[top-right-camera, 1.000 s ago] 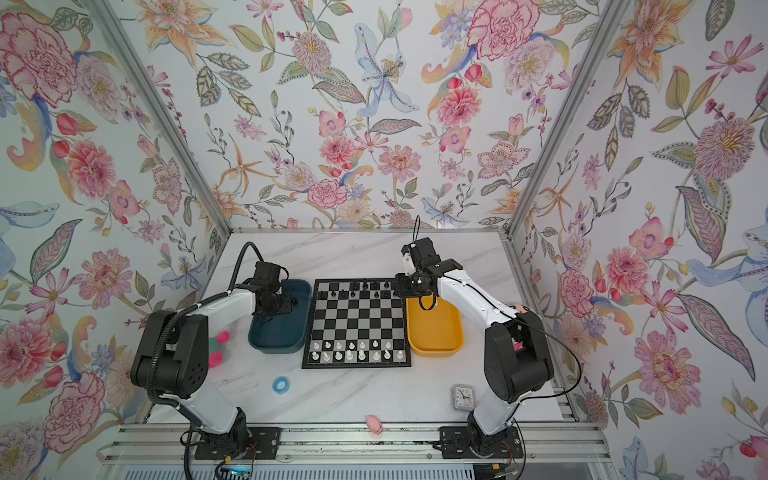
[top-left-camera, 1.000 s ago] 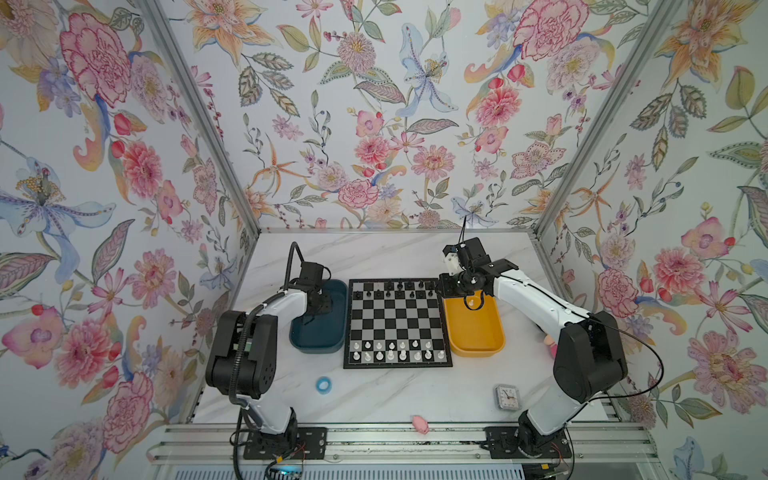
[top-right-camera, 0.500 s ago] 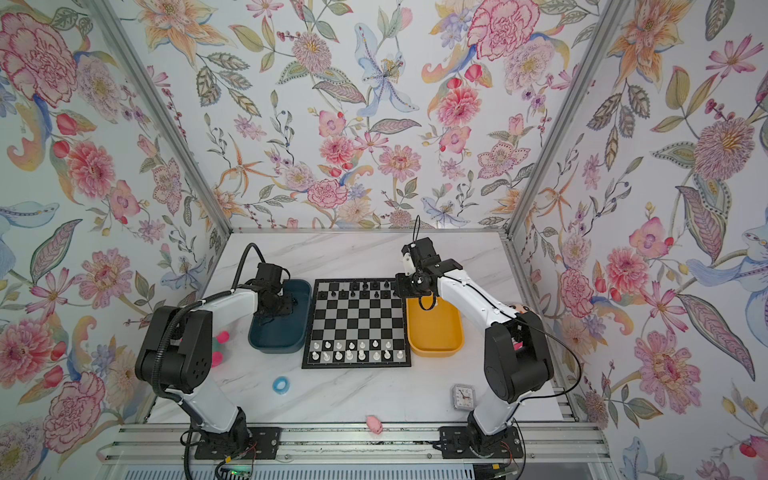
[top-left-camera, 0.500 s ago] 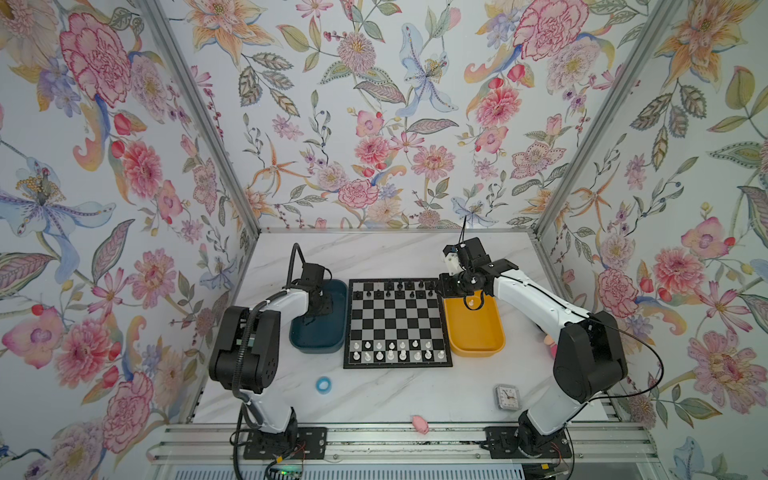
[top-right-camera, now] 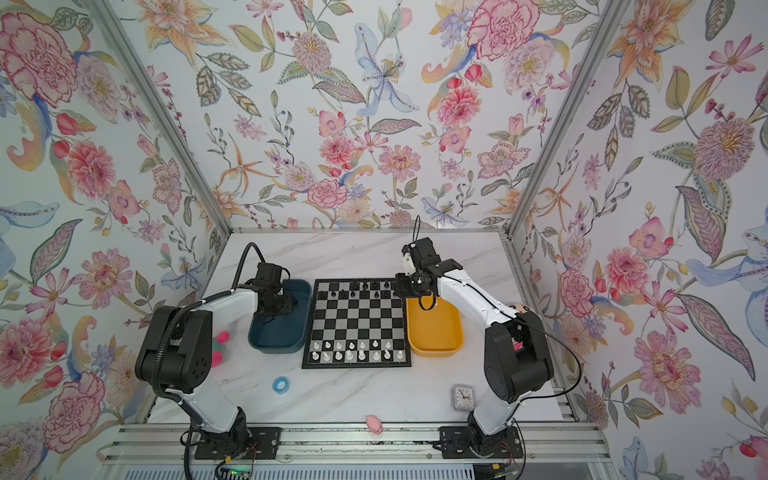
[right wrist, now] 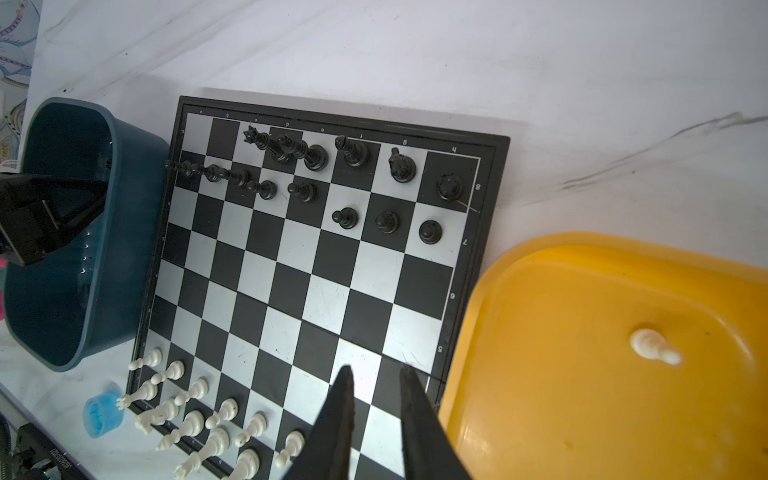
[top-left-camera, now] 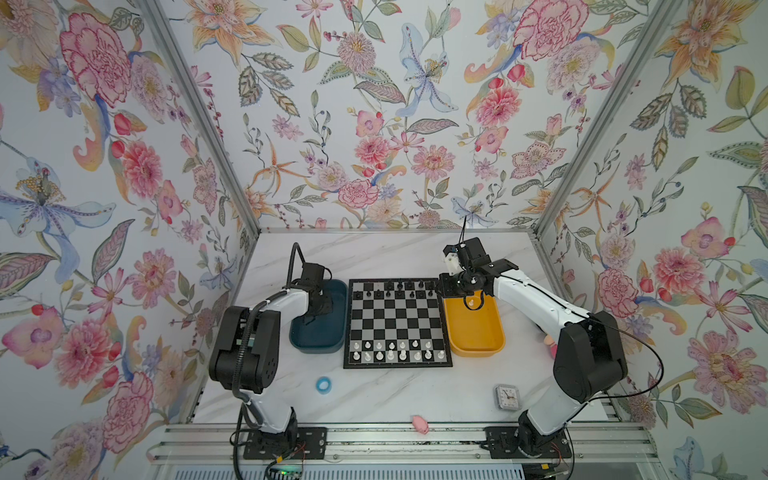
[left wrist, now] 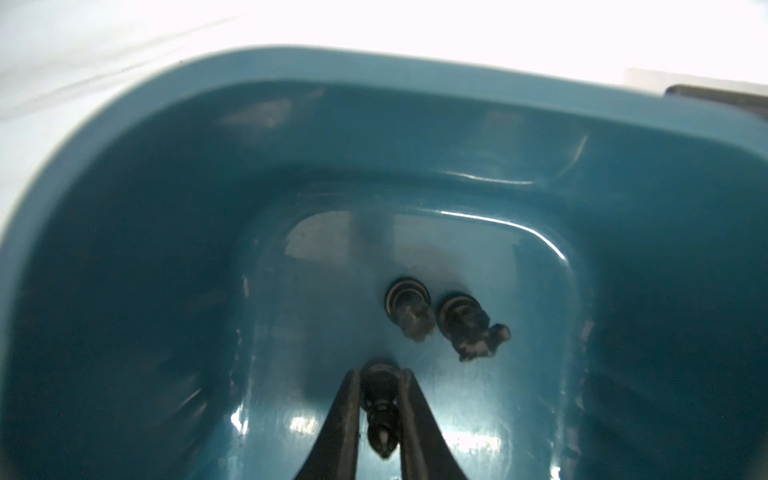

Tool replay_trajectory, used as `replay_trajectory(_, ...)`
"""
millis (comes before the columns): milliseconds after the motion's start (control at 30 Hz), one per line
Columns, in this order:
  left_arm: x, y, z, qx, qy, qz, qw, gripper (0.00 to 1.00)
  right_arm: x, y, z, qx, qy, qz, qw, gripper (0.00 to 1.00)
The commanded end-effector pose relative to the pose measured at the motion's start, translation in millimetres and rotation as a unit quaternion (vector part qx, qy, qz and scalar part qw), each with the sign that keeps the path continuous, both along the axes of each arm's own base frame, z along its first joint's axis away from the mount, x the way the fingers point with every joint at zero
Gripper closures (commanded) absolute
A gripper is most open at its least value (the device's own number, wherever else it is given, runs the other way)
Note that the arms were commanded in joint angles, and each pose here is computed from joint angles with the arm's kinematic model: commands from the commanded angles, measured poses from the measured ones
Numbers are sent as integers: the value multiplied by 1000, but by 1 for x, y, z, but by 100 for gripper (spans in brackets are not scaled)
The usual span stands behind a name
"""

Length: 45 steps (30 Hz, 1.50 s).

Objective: Set up the chess pieces on the board
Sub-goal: 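Lower the left gripper into the teal bin and grasp a black pawn, then lift the black pawn with the left gripper and carry it over the board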

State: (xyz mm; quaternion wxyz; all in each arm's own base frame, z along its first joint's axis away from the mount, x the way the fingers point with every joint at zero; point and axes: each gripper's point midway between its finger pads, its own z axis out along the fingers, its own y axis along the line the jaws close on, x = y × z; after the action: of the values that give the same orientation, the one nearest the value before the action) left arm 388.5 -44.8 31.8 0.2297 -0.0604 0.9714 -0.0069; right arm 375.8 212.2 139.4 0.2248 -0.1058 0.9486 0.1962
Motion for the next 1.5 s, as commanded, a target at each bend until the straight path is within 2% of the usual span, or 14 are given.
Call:
replay_trajectory(0, 9, 7, 3, 3, -8, 13, 1000, 82, -1, -1, -2, 3, 3, -4, 1000, 78)
replay_trajectory(167, 8, 6, 2, 3, -5, 12, 1000, 85, -1, -1, -4, 4, 6, -4, 1000, 78)
replay_trajectory(300, 8, 7, 2, 4, -4, 11, 1000, 94, -1, -1, -2, 5, 4, -5, 1000, 78)
replay_trajectory(467, 7, 8, 10, 7, -11, 13, 1000, 99, -2, -1, -3, 5, 4, -4, 1000, 79)
replay_trajectory(867, 9, 10, 71, 31, -64, 13, 997, 100, -4, -1, -2, 5, 1, -4, 1000, 79)
replay_trajectory(1233, 39, -51, 137, 23, -134, -53, 989, 100, -5, -6, 3, 4, -7, -7, 1000, 79)
replay_trajectory(1467, 58, -115, 141, -4, -144, -117, 983, 99, -6, -8, 1, 6, -4, -9, 1000, 79)
